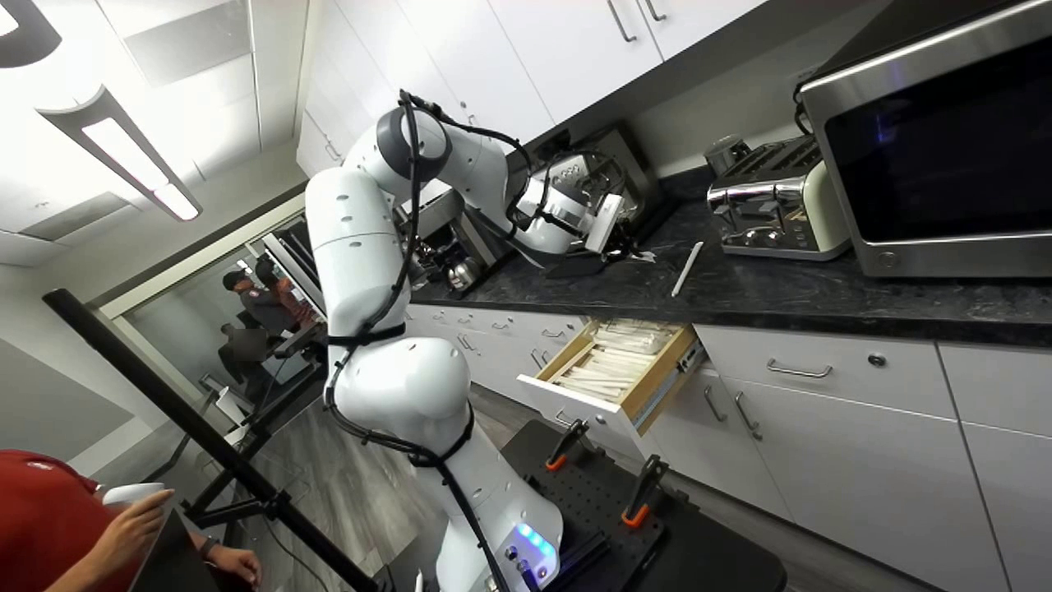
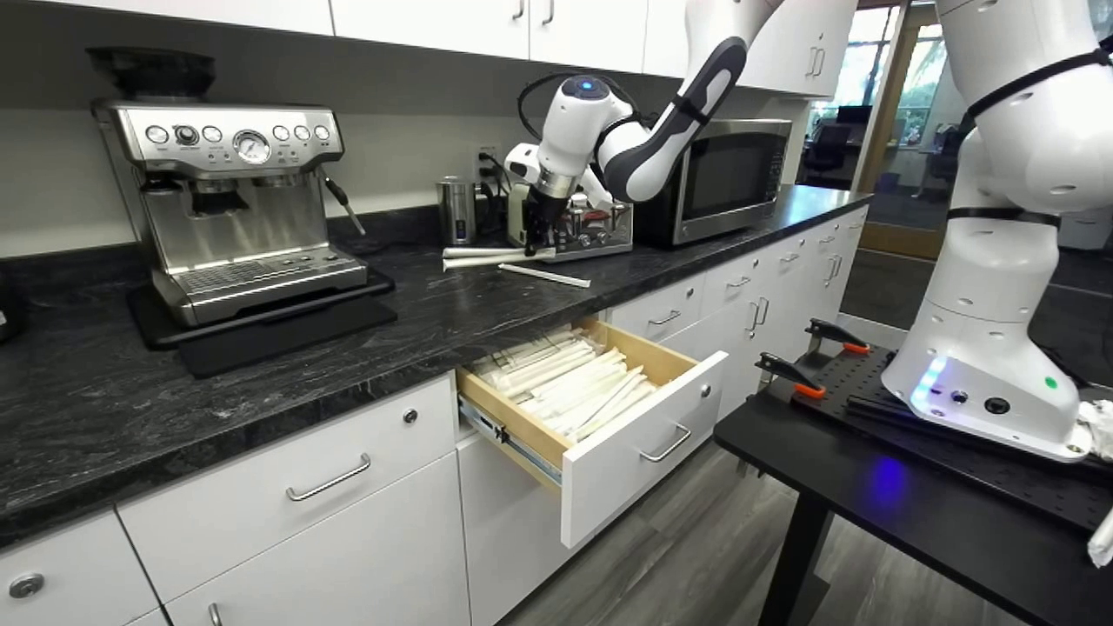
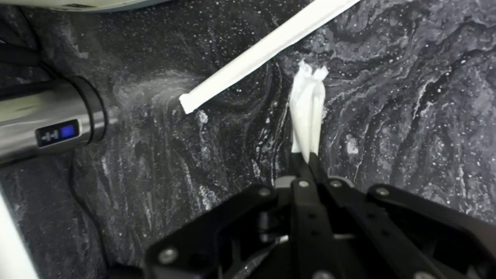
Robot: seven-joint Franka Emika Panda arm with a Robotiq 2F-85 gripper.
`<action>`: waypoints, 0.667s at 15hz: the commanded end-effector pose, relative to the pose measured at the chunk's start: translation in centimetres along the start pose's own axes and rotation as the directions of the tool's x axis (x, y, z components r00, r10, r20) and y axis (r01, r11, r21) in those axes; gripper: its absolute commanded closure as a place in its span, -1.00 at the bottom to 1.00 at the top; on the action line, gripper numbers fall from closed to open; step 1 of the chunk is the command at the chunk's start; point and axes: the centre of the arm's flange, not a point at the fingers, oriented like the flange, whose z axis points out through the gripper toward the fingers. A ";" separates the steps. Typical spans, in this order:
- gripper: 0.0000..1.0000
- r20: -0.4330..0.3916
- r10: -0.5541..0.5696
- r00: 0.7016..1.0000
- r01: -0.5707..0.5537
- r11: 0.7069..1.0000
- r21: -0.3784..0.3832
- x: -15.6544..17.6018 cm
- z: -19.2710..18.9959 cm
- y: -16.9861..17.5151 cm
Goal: Pick up some objects from the open drawer and put them on the table
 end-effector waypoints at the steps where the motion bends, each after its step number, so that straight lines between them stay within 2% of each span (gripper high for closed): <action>1: 0.47 0.049 -0.011 0.999 0.008 0.998 0.065 1.2 3.3 0.9; 3: 0.32 0.059 -0.009 0.998 0.004 0.996 0.084 1.2 4.0 0.8; 6: -0.16 0.048 -0.002 0.999 -0.001 0.997 0.071 1.1 4.1 1.2; 10: -0.77 0.033 0.015 0.999 -0.016 0.999 0.046 0.6 2.2 1.7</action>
